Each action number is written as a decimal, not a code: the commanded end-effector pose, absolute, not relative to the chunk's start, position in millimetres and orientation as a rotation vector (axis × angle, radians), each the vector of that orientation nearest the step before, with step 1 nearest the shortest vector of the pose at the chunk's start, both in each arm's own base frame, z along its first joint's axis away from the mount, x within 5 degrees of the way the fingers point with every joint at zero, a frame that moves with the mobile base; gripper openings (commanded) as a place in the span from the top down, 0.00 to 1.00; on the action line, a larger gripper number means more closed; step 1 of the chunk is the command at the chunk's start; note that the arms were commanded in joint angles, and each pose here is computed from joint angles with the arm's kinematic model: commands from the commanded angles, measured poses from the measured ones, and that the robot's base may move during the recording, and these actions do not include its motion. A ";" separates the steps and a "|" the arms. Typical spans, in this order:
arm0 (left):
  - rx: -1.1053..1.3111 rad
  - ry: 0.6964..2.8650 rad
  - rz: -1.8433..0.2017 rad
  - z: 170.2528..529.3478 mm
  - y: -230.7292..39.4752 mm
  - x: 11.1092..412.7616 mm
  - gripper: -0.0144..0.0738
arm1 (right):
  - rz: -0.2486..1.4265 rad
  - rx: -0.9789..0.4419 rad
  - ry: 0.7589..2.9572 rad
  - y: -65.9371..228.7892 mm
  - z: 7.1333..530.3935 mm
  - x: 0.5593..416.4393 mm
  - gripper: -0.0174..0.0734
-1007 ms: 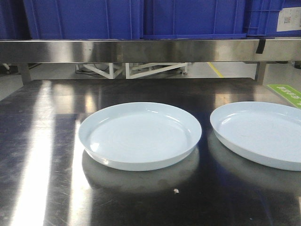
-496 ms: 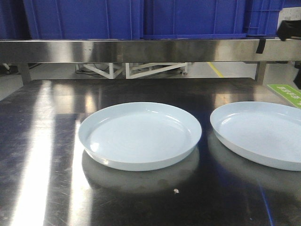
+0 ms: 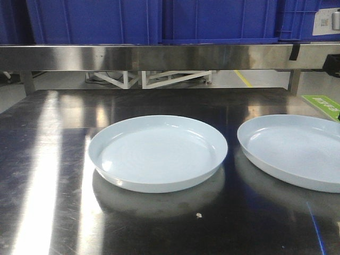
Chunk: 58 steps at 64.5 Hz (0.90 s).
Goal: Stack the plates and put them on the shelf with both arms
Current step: 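Grasp the rim of the other light blue plate with the right gripper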
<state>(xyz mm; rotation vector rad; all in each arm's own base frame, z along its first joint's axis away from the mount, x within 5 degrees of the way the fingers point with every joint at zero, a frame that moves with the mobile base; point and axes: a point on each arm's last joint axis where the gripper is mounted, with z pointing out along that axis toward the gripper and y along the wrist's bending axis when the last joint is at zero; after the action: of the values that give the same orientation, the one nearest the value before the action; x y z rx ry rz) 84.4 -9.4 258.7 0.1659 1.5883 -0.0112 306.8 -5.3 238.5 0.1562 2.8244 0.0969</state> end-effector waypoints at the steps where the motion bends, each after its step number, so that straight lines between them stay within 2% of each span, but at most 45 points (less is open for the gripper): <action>1: 0.136 1.471 -0.020 278.6 -8.9 84.3 0.74 | 0.084 0.152 2.750 -8.4 254.4 310.7 0.33; 29: 0.136 1.471 -0.020 278.6 -8.9 84.3 0.74 | 0.074 0.208 2.770 -21.0 246.5 312.6 0.33; 58: 0.136 1.471 -0.020 278.6 -8.9 84.3 0.74 | 0.077 0.204 2.808 -20.3 234.1 311.5 0.33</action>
<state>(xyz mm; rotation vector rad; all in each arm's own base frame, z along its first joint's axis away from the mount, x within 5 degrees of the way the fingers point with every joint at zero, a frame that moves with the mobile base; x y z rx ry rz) 84.4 -9.4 258.7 0.1659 1.5883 -0.0112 311.6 -19.2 221.6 0.2226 2.8685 0.0863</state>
